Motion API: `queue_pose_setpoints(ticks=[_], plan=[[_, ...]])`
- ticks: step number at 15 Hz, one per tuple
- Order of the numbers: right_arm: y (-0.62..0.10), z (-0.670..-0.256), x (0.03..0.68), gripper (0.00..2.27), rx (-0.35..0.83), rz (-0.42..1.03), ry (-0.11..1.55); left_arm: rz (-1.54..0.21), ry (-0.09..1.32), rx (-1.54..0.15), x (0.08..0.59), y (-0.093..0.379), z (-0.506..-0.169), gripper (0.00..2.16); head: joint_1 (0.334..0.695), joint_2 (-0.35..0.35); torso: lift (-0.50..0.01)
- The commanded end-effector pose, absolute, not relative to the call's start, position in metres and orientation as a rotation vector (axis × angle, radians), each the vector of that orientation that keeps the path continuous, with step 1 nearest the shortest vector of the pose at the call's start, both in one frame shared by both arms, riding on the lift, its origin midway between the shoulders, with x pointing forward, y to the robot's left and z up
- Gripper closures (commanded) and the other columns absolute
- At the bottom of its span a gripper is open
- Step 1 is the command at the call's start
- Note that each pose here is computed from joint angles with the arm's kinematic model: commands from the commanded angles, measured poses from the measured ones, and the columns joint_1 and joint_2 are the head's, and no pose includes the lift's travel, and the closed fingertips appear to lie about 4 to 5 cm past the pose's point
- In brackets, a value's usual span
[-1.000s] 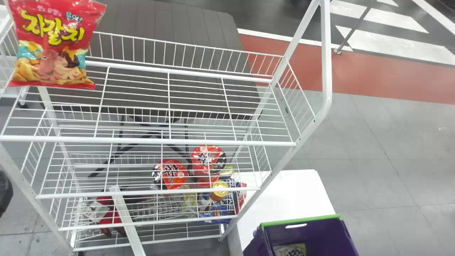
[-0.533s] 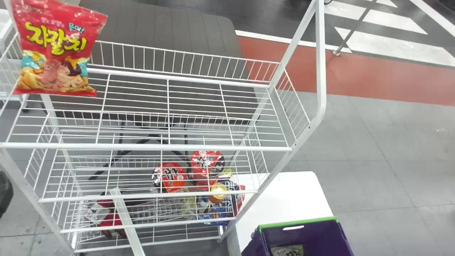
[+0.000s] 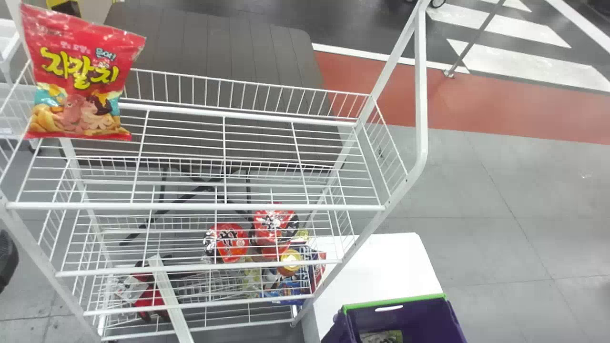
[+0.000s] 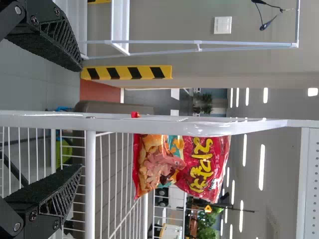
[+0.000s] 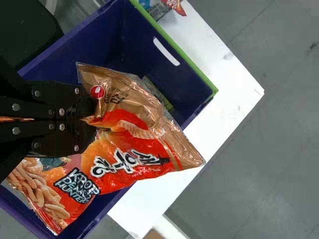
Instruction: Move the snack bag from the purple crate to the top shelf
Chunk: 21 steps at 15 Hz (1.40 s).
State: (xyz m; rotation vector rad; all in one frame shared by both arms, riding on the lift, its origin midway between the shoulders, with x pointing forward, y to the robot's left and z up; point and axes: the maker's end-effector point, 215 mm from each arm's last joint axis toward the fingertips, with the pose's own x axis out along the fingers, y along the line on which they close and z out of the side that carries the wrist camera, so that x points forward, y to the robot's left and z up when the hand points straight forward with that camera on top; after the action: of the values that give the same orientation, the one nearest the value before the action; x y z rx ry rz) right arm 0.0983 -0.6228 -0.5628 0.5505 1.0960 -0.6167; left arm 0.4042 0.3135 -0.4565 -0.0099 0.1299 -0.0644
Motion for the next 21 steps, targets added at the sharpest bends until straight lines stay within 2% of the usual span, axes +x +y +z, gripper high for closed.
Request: queue_pose_setpoints(ticks=[1,10,12,15,18,20,21], plan=[[-0.622,-0.562,0.102,2.24,0.555,-0.612,1.082,-0.066,0.129,-0.01,0.405,0.313,-0.456,0.13,0.695,-0.35,0.004],[-0.614,-0.562,0.106,2.24,0.608,-0.602,1.059,-0.068,0.132,-0.009,0.404,0.313,-0.457,0.13,0.695,-0.35,0.01],[-0.603,-0.559,0.121,2.24,0.648,-0.551,1.014,-0.067,0.131,-0.01,0.404,0.313,-0.457,0.13,0.695,-0.35,0.01],[-0.544,-0.529,0.168,2.24,0.744,-0.412,0.941,-0.069,0.133,-0.013,0.404,0.311,-0.458,0.13,0.695,-0.35,0.01],[-0.47,-0.485,0.216,2.24,0.778,-0.261,0.913,-0.069,0.133,-0.013,0.403,0.311,-0.459,0.13,0.695,-0.35,0.01],[-0.45,-0.432,0.266,2.24,0.724,-0.161,0.789,-0.066,0.136,-0.012,0.401,0.312,-0.461,0.13,0.695,-0.343,0.01],[-0.438,-0.4,0.295,2.24,0.693,-0.095,0.715,-0.065,0.136,-0.012,0.401,0.313,-0.462,0.13,0.695,-0.309,0.01]])
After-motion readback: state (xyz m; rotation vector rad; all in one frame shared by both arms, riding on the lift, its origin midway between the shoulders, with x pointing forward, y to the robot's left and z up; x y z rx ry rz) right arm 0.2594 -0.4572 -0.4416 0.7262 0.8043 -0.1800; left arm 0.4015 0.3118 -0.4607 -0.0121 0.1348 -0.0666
